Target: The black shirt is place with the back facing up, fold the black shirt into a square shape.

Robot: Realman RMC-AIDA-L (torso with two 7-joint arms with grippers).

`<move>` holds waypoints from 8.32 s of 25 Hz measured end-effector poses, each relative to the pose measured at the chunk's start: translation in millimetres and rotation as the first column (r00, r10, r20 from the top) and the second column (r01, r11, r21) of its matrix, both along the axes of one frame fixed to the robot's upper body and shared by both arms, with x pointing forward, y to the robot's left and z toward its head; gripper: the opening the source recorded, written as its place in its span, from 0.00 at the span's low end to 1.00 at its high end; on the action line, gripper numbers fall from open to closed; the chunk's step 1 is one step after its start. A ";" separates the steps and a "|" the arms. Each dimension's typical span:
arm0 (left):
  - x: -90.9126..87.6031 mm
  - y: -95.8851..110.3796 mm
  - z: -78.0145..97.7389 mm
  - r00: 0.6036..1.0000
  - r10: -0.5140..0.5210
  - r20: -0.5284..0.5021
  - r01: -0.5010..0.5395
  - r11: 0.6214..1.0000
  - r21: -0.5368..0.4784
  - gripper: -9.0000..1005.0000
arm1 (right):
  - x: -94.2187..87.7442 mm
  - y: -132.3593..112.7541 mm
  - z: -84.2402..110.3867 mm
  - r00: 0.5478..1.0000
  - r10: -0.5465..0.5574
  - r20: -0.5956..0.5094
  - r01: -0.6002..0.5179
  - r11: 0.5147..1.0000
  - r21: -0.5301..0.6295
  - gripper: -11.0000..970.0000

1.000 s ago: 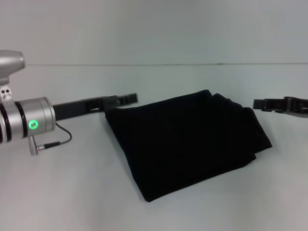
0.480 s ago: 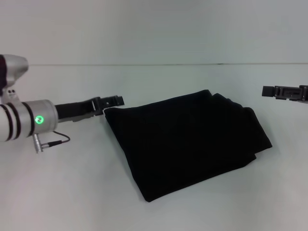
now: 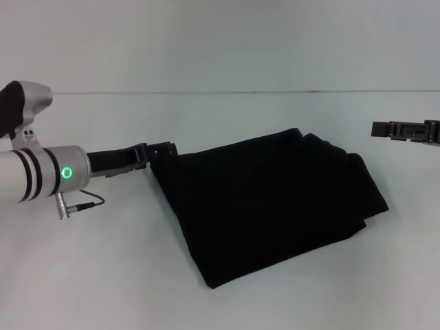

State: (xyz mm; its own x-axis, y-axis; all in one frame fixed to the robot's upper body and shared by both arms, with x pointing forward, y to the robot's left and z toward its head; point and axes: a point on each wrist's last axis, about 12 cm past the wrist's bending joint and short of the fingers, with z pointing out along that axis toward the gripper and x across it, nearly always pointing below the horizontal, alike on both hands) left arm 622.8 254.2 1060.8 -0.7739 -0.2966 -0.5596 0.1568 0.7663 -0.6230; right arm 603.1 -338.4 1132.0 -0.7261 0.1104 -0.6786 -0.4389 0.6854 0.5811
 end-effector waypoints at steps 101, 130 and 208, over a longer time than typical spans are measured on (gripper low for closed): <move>9.1 -28.0 9.3 0.989 -0.143 0.022 0.140 0.984 0.109 0.48 | -8.0 2.8 -24.4 0.999 -0.017 -0.047 0.014 0.998 -0.059 0.79; 36.3 -44.2 48.5 0.971 -0.227 0.079 0.217 0.969 0.118 0.05 | -5.6 39.2 -21.5 0.980 0.171 0.103 -0.164 0.984 -0.071 0.42; 52.3 -45.8 76.0 0.953 -0.282 0.113 0.264 0.952 0.157 0.16 | 13.0 43.7 -46.7 0.987 -0.062 0.145 0.090 0.977 -0.193 0.03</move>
State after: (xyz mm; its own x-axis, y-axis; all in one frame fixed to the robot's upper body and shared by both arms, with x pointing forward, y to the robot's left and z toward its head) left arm 675.1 208.4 1136.8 -0.7308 0.0030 -0.6826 0.4456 0.7596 -0.4737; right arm 616.1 -294.7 1085.3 -0.6190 0.0152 -0.7852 -0.4472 0.8151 0.3683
